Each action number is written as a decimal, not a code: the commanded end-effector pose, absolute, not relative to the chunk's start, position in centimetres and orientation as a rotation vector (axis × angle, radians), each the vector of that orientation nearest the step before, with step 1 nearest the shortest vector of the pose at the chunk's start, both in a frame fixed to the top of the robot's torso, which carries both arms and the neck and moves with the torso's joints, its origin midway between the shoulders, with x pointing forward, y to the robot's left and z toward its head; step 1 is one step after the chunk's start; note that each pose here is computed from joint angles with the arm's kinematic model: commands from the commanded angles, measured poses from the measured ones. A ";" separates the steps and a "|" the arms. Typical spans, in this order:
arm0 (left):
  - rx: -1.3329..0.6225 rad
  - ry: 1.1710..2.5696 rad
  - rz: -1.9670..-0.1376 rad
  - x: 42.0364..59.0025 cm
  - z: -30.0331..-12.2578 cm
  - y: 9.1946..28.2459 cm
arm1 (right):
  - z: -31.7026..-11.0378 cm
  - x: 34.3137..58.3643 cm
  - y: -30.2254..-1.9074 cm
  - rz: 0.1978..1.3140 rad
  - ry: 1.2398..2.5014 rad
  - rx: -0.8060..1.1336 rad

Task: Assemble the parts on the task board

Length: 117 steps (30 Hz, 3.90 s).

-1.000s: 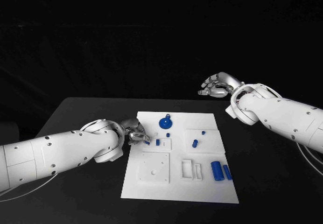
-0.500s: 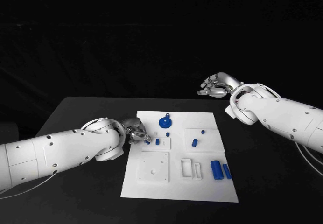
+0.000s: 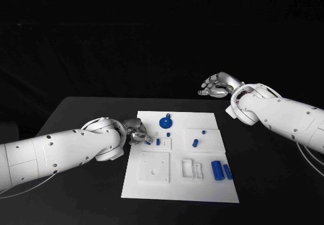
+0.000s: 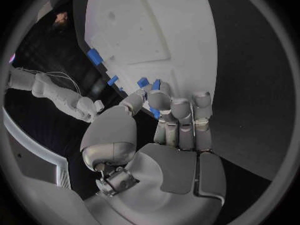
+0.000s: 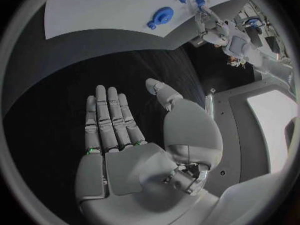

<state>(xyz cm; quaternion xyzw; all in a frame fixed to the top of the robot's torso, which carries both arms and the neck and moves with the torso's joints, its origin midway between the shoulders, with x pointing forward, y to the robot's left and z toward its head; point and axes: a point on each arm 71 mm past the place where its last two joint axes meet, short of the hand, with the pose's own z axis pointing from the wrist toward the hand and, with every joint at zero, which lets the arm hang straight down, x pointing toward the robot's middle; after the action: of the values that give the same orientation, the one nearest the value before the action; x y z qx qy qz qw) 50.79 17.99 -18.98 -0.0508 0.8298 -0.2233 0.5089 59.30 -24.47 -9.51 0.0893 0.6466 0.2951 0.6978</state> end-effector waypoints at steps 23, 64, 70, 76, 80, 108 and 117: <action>-0.089 2.113 -0.468 50.2 -20.5 18.4 | -9.6 59.3 -24.4 0.663 1.450 0.192; -0.068 2.122 -0.456 50.4 -20.6 18.2 | -9.9 59.3 -24.4 0.667 1.457 0.196; -0.054 2.120 -0.457 50.3 -20.5 18.0 | -10.0 59.3 -24.3 0.668 1.459 0.196; -0.048 2.119 -0.466 50.2 -20.5 17.8 | -10.0 59.3 -24.3 0.668 1.460 0.196; -0.041 2.119 -0.466 50.2 -20.5 17.7 | -10.0 59.3 -24.3 0.668 1.460 0.196; -0.001 2.119 -0.447 50.2 -20.5 17.5 | -10.0 59.3 -24.4 0.669 1.461 0.198; -0.020 2.108 -0.450 50.3 -20.4 17.6 | -10.0 59.3 -24.3 0.669 1.458 0.199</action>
<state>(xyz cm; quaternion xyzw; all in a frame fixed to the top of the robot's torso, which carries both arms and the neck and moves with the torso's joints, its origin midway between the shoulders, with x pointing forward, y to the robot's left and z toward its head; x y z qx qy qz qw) 50.92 17.75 -19.05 -0.0155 0.8417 -0.1949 0.5033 59.29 -24.44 -10.01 0.0929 0.6508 0.2964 0.6928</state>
